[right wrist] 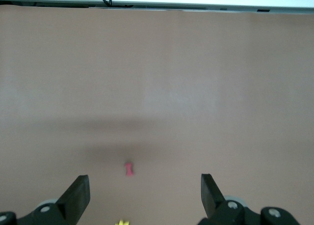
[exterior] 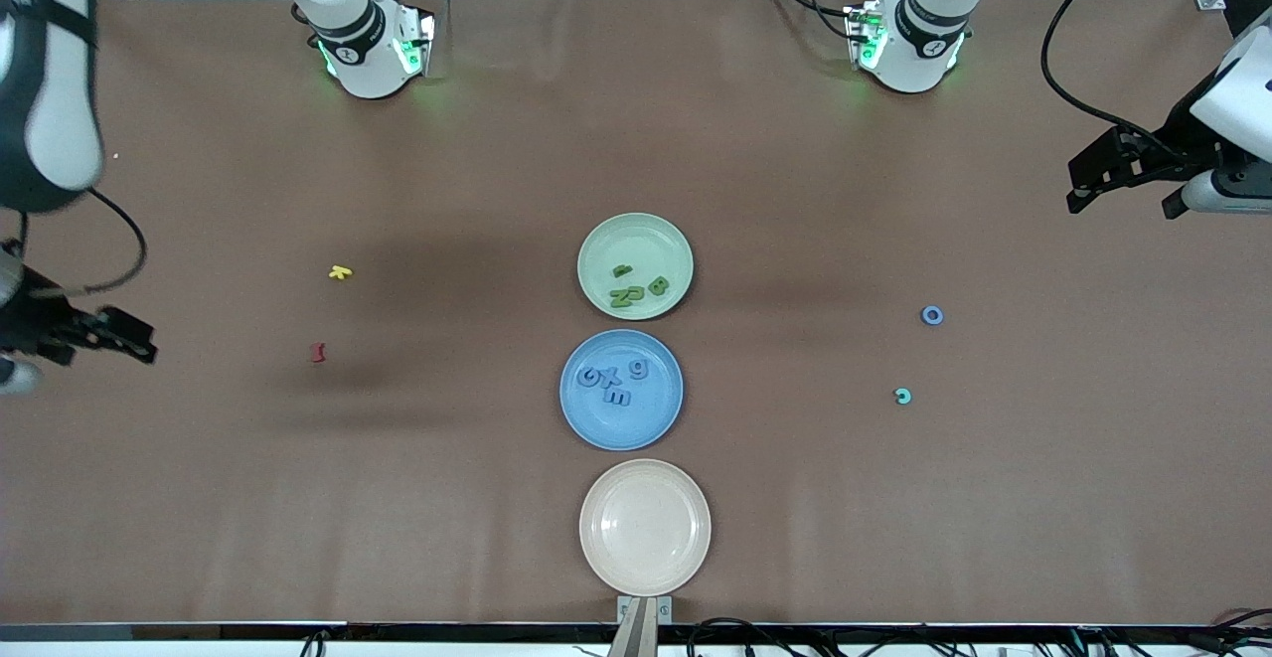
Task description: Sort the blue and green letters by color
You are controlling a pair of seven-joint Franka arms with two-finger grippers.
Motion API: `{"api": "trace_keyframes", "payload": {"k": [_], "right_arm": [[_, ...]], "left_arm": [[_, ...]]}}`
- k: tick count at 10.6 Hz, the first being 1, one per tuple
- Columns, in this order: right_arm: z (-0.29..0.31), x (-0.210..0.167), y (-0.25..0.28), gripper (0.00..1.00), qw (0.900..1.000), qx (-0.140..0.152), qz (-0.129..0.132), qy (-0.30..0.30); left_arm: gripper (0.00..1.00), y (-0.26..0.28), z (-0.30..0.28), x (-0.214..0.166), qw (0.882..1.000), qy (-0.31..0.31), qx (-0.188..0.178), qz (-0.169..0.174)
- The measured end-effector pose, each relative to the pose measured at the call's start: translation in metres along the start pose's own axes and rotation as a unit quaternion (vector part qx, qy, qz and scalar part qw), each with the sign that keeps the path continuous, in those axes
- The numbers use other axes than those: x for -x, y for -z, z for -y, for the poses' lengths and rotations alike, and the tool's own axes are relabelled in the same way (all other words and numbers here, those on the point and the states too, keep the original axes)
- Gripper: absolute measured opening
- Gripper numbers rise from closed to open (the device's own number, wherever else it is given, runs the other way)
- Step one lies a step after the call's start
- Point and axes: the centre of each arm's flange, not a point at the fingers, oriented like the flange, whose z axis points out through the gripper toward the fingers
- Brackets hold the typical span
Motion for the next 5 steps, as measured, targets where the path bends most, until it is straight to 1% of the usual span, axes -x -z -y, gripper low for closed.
{"api": "trace_keyframes", "payload": {"k": [1, 3, 5], "right_arm": [[-0.006, 0.013, 0.028, 1.0, 1.0, -0.008, 0.006, -0.005], [-0.011, 0.038, 0.078, 1.0, 1.0, -0.022, 0.007, -0.018], [0.0, 0.06, 0.114, 1.0, 0.998, -0.037, 0.022, -0.046]], "left_arm": [[1.0, 0.0, 0.0, 0.0, 1.0, 0.0, 0.0, 0.0], [1.0, 0.002, -0.001, 0.0, 1.0, 0.0, 0.0, -0.001], [1.0, 0.005, -0.001, 0.0, 1.0, -0.001, 0.0, -0.004]]}}
